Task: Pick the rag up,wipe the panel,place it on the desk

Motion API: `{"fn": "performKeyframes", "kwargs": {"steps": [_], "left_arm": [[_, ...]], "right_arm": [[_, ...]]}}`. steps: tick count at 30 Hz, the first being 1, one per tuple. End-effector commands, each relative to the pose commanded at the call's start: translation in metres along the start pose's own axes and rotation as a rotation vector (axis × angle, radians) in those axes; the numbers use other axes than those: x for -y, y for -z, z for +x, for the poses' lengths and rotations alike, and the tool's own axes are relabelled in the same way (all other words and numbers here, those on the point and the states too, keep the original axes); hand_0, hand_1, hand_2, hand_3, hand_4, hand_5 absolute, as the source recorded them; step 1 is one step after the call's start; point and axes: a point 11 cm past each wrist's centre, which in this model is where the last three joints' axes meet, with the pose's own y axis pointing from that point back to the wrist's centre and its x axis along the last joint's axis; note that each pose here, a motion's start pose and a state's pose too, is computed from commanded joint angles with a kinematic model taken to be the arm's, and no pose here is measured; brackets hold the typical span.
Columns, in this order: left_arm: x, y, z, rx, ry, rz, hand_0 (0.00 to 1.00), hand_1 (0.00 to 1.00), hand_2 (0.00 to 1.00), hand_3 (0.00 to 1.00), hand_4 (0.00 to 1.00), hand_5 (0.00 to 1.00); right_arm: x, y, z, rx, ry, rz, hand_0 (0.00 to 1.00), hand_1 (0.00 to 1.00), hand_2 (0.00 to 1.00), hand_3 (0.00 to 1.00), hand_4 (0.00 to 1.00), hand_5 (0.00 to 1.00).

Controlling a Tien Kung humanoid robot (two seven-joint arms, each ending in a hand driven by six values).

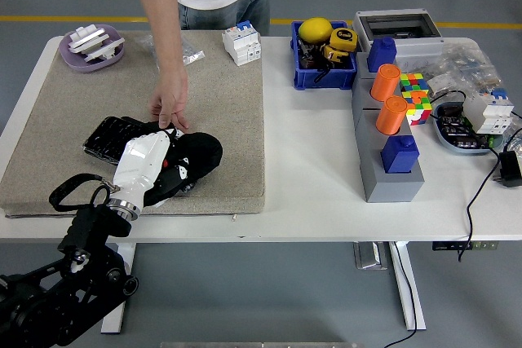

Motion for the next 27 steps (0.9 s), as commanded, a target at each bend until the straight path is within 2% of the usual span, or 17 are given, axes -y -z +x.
{"fn": "performKeyframes", "kwargs": {"steps": [17,27], "left_arm": [[0.020,0.054,0.037,0.040,-0.122,0.146,0.206,0.189,0.559,0.516,0.116,0.002],[0.028,0.097,0.062,0.124,-0.176,0.240,0.205,0.189,0.557,0.516,0.117,0.002]], "right_arm": [[0.000,0.001,-0.002,0.002,0.005,0.001,0.778,0.531,0.688,0.638,0.998,0.539],[0.000,0.001,-0.002,0.008,0.008,0.000,0.778,0.530,0.688,0.638,0.998,0.539]]}}
